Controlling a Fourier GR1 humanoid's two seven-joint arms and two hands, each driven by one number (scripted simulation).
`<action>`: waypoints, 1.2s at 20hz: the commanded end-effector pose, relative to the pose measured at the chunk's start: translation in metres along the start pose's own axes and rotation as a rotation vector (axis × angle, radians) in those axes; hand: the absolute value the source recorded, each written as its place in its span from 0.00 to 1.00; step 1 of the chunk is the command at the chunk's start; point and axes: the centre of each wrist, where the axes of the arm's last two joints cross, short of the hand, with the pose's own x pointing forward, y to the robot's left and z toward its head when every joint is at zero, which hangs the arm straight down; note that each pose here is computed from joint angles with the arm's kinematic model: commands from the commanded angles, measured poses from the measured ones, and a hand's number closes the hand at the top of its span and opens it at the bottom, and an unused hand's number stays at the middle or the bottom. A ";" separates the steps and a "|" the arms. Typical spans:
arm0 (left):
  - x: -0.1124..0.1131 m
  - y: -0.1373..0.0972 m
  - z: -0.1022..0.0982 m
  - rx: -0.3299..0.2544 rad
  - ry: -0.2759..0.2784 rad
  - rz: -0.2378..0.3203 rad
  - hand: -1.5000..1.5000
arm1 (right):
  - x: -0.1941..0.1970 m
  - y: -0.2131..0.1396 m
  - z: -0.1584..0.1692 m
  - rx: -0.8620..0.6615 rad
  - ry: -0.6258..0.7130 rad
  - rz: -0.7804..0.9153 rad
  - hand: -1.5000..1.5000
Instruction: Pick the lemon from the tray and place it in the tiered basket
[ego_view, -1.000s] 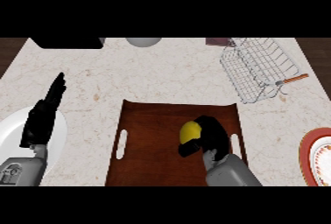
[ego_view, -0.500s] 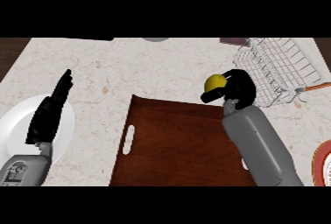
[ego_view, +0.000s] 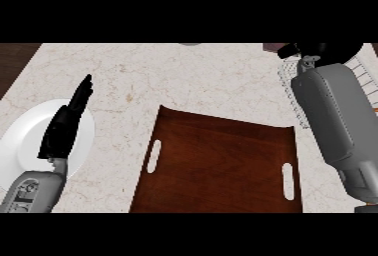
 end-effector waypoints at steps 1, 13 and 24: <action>0.008 -0.003 -0.005 -0.014 -0.024 -0.006 0.50 | 0.034 -0.028 -0.019 -0.210 0.182 -0.036 1.00; 0.008 -0.012 -0.014 -0.011 0.000 0.007 0.50 | 0.085 -0.060 -0.037 -0.351 0.288 0.068 1.00; 0.001 -0.005 -0.011 0.014 0.009 0.007 0.50 | 0.070 -0.049 -0.067 -0.405 0.373 0.460 1.00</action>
